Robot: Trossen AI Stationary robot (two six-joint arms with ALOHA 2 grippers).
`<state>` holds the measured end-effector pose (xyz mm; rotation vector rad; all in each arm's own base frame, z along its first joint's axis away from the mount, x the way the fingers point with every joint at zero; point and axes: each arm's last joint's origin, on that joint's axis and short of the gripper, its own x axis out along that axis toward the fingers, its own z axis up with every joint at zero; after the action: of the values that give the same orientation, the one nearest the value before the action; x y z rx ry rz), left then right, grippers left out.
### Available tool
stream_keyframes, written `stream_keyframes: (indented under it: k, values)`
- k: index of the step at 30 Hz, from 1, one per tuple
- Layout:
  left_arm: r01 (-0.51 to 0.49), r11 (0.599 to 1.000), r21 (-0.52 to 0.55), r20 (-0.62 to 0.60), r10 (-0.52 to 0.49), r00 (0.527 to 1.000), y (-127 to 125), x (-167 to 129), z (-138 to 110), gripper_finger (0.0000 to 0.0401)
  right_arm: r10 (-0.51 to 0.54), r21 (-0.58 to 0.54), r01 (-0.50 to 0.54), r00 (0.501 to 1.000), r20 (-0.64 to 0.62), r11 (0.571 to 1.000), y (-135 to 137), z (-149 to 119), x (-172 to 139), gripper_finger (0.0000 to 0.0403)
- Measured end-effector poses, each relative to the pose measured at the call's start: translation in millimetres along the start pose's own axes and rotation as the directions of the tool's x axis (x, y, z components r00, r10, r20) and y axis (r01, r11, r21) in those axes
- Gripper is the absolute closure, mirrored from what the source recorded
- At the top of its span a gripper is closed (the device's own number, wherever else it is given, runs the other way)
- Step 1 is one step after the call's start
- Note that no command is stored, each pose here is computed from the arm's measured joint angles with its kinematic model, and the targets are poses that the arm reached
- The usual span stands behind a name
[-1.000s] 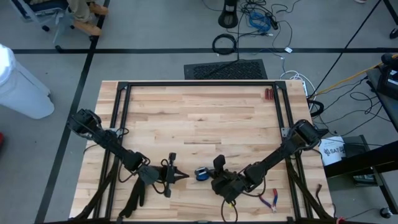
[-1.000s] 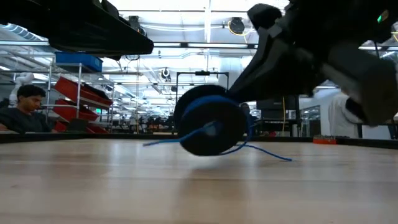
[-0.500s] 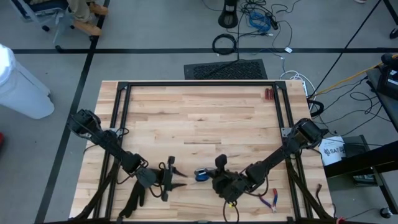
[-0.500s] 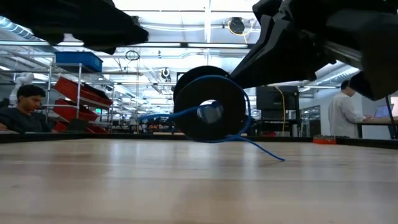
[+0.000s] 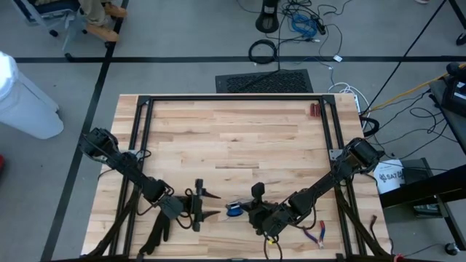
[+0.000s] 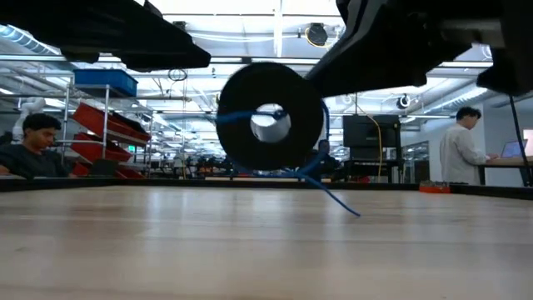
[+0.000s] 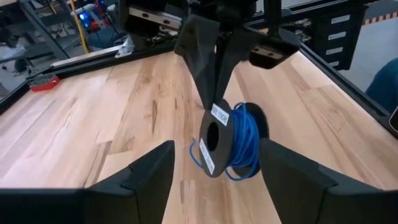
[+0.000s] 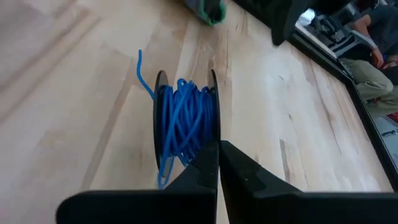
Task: Coil cords
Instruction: Uncoil the blue wire from the black spool
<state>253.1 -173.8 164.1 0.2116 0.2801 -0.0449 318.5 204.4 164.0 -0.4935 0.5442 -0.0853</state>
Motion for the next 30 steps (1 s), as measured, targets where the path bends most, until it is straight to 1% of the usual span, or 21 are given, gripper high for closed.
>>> stream_keyframes:
  k: [3,8,14,17,22,25,30]
  values:
    - [0.0,1.0,-0.004,0.006,0.0,1.0,-2.6,3.7,3.4,0.0162,-0.003,0.015,0.002,1.0,0.013,1.0,-1.0,1.7,0.7,0.0402]
    - [0.0,1.0,0.009,-0.011,0.0,1.0,-10.7,14.9,1.1,0.0162,-0.008,0.034,0.007,0.999,0.031,0.999,-2.3,4.0,1.5,0.0403]
    - [-0.037,0.999,0.014,-0.012,0.037,0.999,-15.0,22.4,3.2,0.0166,-0.008,0.053,0.007,1.0,0.029,0.999,-2.3,3.7,1.6,0.0403]
    - [-0.039,0.999,0.019,-0.016,0.04,0.999,-15.1,22.5,3.2,0.0183,-0.008,0.055,0.006,1.0,0.029,0.998,-2.3,3.8,1.6,0.0403]
    - [-0.044,0.998,0.049,-0.063,0.047,0.997,-14.9,22.5,-2.4,0.0224,-0.008,0.06,0.006,0.999,0.031,0.998,-2.3,4.0,1.6,0.0403]
    - [-0.05,0.998,0.03,-0.069,0.051,0.996,-14.7,22.4,-3.1,0.0248,-0.008,0.059,0.006,0.999,0.031,0.998,-2.3,3.9,1.6,0.0403]
    - [-0.051,0.998,0.033,-0.075,0.053,0.996,-14.7,22.4,-3.8,0.0282,-0.008,0.061,0.006,0.999,0.032,0.998,-2.4,4.1,1.6,0.0403]
